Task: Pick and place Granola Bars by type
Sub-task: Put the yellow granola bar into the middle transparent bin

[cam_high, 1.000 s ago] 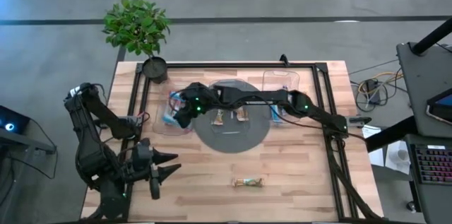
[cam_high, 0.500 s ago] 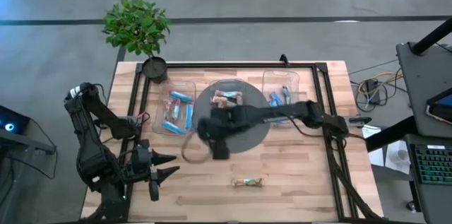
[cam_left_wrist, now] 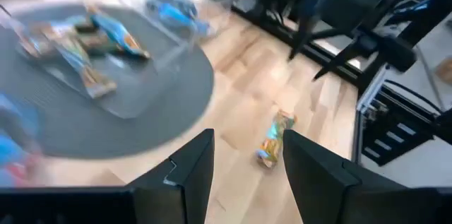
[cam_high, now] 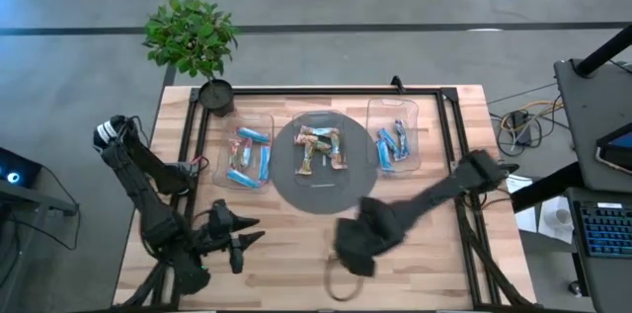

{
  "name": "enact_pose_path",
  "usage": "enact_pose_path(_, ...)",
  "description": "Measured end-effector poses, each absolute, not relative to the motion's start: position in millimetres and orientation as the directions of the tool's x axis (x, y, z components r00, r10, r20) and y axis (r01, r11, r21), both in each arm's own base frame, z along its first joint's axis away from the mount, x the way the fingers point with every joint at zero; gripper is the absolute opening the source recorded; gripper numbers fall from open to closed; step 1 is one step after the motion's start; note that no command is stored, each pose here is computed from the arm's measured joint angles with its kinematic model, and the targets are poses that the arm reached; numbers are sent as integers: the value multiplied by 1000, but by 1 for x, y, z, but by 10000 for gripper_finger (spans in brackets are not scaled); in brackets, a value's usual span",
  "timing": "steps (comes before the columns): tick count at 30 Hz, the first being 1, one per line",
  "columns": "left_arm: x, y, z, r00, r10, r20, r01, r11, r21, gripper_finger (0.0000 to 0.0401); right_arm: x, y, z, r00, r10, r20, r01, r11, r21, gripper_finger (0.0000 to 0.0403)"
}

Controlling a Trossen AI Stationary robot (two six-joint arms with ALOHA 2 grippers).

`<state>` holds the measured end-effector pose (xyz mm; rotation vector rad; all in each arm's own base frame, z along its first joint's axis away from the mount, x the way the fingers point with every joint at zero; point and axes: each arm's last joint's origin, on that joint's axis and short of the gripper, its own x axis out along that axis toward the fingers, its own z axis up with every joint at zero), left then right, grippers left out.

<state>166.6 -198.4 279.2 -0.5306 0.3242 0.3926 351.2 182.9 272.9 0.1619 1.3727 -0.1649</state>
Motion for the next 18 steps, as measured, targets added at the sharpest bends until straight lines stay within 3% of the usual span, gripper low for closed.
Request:
enact_pose_path(4, 182, -195, 255, 893, 219, -392, -406, 769, -493, 152, 303, 191, 266, 175, -60, -983, 430, 902, 22, 207)
enact_pose_path(9, 210, -185, 238, 946, 77, -315, -243, 811, -532, 151, 250, 185, 261, 191, -118, -974, 692, 720, 49, 207)
enact_pose_path(13, 231, -172, 236, 957, 38, -286, -166, 882, -441, 150, 224, 176, 256, 196, -113, -974, 758, 648, 77, 207)
enact_pose_path(18, 260, -158, 237, 943, -55, -329, -93, 904, -418, 149, 206, 164, 249, 178, -127, -976, 772, 633, 59, 206)
